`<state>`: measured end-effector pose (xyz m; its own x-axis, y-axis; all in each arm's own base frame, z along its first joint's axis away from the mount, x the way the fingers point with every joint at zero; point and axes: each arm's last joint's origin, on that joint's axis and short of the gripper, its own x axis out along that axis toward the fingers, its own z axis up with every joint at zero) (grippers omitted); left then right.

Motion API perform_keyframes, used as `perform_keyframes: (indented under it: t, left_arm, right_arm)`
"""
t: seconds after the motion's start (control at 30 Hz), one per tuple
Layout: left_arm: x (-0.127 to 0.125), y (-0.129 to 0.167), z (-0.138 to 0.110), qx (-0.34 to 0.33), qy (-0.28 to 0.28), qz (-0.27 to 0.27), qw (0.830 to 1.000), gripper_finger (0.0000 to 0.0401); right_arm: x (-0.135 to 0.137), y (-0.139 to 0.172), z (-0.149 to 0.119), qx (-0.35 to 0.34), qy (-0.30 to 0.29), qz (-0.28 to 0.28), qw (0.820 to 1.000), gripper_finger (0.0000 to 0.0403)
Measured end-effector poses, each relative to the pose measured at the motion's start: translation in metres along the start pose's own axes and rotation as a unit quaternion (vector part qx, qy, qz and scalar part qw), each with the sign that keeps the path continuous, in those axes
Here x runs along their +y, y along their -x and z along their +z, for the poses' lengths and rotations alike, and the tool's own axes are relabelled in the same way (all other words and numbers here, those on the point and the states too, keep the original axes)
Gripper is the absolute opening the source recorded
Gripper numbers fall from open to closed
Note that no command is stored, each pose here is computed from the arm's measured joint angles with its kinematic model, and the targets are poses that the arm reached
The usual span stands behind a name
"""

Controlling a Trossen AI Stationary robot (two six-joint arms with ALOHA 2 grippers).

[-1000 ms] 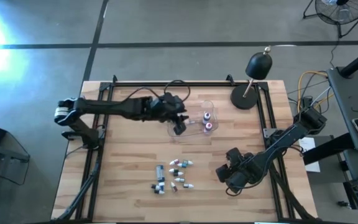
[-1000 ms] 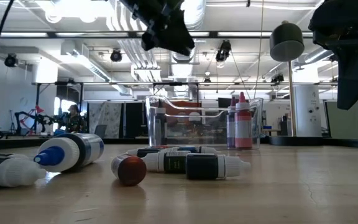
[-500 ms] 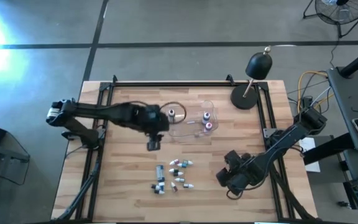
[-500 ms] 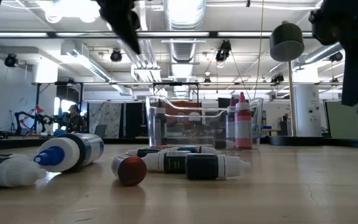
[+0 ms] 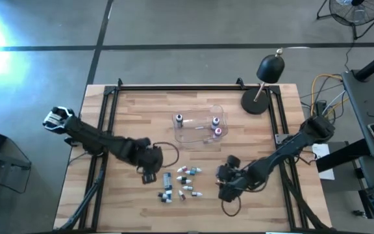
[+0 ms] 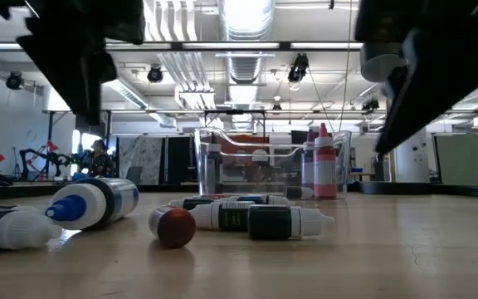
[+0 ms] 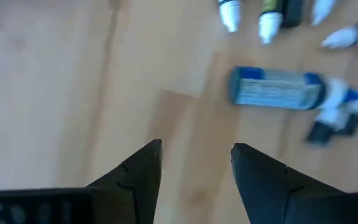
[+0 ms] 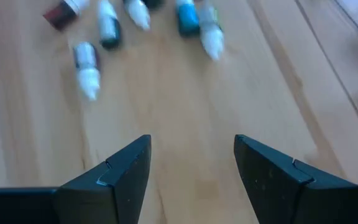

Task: Pick & Place food coloring
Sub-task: Put the top small green food coloring bottle into the transparent bin

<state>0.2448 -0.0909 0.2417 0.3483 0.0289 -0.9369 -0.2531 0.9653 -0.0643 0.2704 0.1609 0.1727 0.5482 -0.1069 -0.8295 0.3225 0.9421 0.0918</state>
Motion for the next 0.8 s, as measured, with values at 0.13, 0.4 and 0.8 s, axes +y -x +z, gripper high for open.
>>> perform_keyframes:
  t: [0.13, 0.4, 0.8]
  left_arm:
    - [-0.020, 0.005, -0.017, -0.013, 0.075, -0.012, 0.997, 0.0167]
    - [-0.042, 0.021, -0.045, -0.072, 0.141, -0.005, 0.987, 0.0167]
    - [0.004, 0.014, -0.082, -0.143, 0.176, 0.036, 0.973, 0.0156]
  right_arm:
    - [-0.005, -0.016, 0.013, -0.020, 0.023, 0.002, 1.000, 0.0224]
    - [-0.015, -0.034, 0.030, -0.041, 0.062, 0.001, 0.997, 0.0224]
    - [-0.033, -0.056, 0.054, -0.056, 0.036, 0.025, 0.997, 0.0224]
